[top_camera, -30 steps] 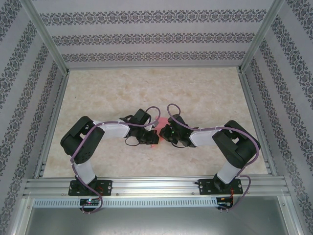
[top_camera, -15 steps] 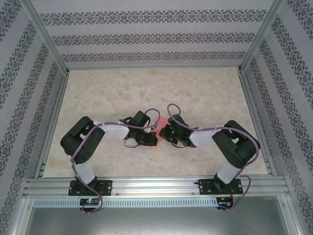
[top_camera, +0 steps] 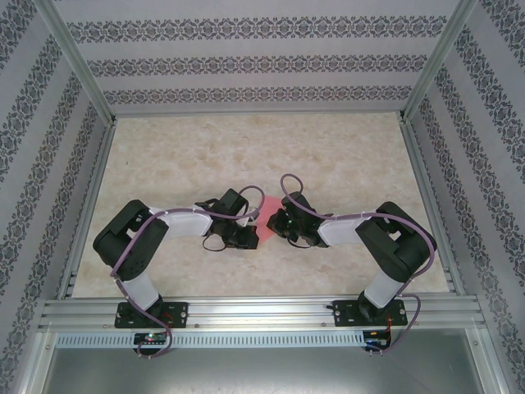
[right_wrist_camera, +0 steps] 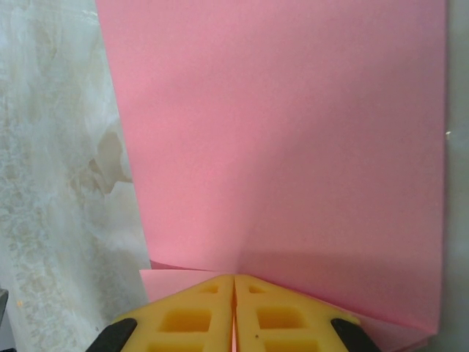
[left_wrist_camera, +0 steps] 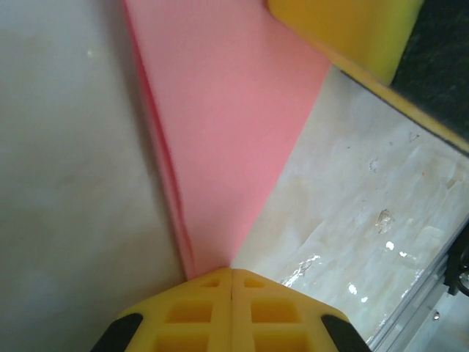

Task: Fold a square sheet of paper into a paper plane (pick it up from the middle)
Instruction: Third fold the triangle at the center of the table.

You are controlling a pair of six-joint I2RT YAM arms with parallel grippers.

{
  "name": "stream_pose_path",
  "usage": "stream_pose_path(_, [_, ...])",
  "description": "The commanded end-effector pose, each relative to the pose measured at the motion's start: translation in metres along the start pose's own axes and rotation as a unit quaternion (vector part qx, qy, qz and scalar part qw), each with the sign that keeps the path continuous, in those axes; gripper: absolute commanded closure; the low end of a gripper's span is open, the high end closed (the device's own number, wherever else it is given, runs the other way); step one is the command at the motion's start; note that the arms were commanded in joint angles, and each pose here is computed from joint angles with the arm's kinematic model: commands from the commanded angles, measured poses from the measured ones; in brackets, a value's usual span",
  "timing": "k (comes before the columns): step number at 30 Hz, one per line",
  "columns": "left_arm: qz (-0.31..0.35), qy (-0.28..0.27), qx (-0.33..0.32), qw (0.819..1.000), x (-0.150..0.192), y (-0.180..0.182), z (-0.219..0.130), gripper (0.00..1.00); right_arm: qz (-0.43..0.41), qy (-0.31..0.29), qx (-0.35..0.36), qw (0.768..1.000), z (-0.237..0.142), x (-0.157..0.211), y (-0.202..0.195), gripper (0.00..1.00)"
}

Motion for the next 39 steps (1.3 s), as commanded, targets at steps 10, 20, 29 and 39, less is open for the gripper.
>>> stream_pose_path(10, [0.003, -0.066, 0.004, 0.998, -0.024, -0.025, -0.038, 0.93, 0.016, 0.001, 0.083, 0.996, 0.004, 0.004, -0.039, 0.9])
stream_pose_path(20, [-0.021, -0.063, 0.02, 0.998, -0.049, -0.011, -0.004, 0.94, 0.016, 0.001, 0.074, 0.997, 0.003, 0.004, -0.035, 0.9])
stream_pose_path(29, [-0.053, -0.019, -0.055, 0.997, -0.022, 0.022, 0.015, 0.98, -0.001, -0.002, 0.043, 0.999, -0.008, -0.004, -0.01, 0.89])
stream_pose_path(39, [-0.05, -0.013, -0.057, 0.997, -0.017, 0.025, 0.016, 1.0, -0.027, 0.0, -0.023, 0.999, -0.037, 0.007, 0.013, 0.91])
Point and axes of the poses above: each hand's point on the last joint's axis, 136 mm out from that joint toward the fingers, its own z axis out along the fingers, its own y axis along the line the jaws close on, x = y × z, the point moved 7 cm from there along -z, back along the fingers, and after that the axes turned 14 degrees about z, right-handed, at the moved point
